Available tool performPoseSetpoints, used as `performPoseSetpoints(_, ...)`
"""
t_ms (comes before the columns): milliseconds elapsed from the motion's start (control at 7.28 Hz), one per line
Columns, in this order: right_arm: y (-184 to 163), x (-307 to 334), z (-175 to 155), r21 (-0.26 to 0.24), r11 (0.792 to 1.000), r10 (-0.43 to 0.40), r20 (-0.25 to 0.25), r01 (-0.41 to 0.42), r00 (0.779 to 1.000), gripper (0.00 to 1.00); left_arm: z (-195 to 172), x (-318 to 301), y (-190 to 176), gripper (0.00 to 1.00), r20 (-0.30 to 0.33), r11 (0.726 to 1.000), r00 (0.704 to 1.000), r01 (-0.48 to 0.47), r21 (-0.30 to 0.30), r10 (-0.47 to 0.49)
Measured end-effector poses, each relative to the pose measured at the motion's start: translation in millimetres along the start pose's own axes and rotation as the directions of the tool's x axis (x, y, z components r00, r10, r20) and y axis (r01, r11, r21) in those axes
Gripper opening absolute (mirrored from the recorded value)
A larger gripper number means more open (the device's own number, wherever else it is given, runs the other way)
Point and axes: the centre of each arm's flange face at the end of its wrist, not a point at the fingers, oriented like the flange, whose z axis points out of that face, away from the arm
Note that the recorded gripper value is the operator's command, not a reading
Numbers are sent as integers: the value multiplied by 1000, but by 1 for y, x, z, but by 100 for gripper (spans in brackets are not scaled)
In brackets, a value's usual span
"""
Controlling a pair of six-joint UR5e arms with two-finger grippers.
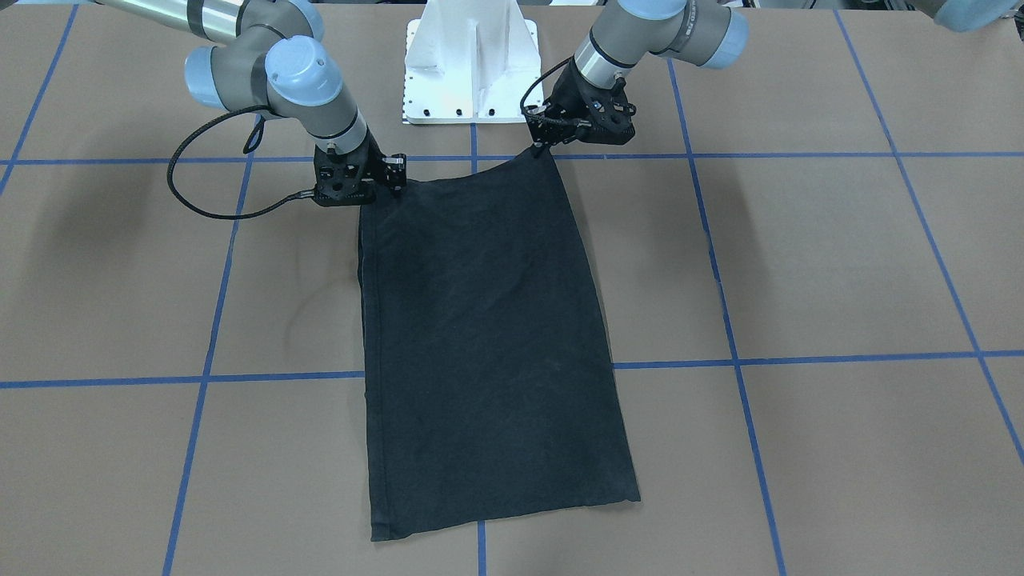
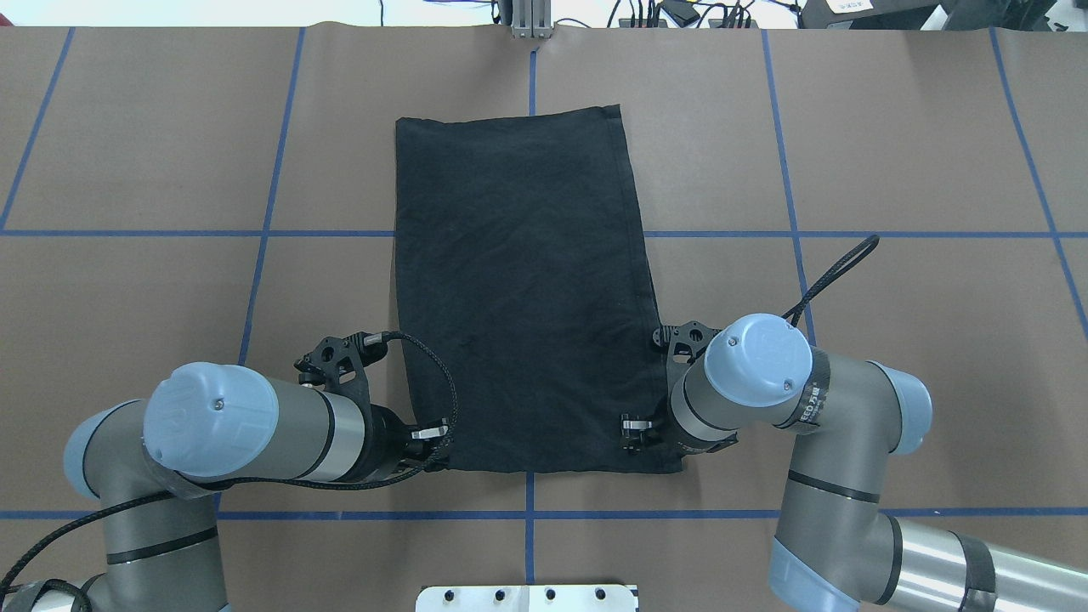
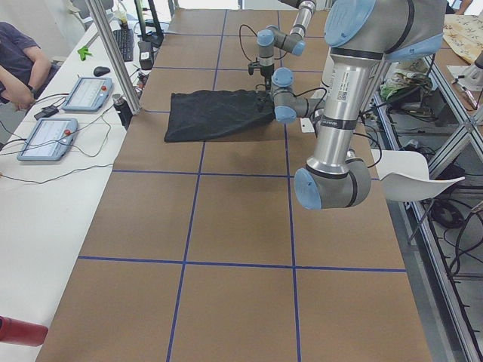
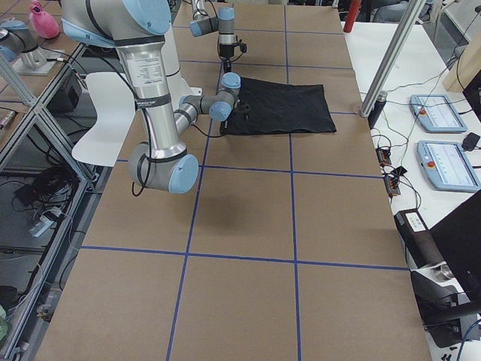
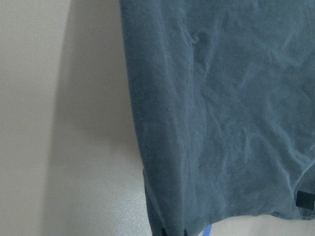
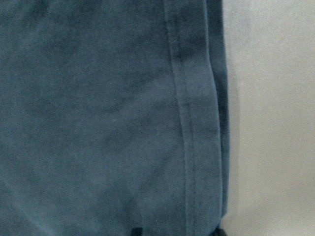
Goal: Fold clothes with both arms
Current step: 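Grasp both near corners of the shirt with both grippers, then lift the near corners and fold them over toward the far end with both grippers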
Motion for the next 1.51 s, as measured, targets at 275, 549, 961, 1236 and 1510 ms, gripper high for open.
performPoseSetpoints(275,0,-3,-1,2,1000,-2,5,2,1000,0,0,0,-1,0,1,1000,1000,1,1,-1)
performPoseSetpoints(549,0,-5,-3,4,1000,-4,10,4,1000,0,0,0,-2,0,0,1000,1000,1,4,-1)
performPoseSetpoints(961,0,-9,-23,-15,1000,5,49,-5,999,0,-11,1,-7,0,-12,1000,1000,3,12,-3)
performPoseSetpoints(1236,5,-6,-33,-98,995,17,77,-9,997,0,-18,1,-5,0,-15,1000,1000,2,5,-2)
performPoseSetpoints(1510,18,6,-40,-187,982,24,91,-7,996,0,-16,0,0,0,-9,1000,1000,0,-6,0)
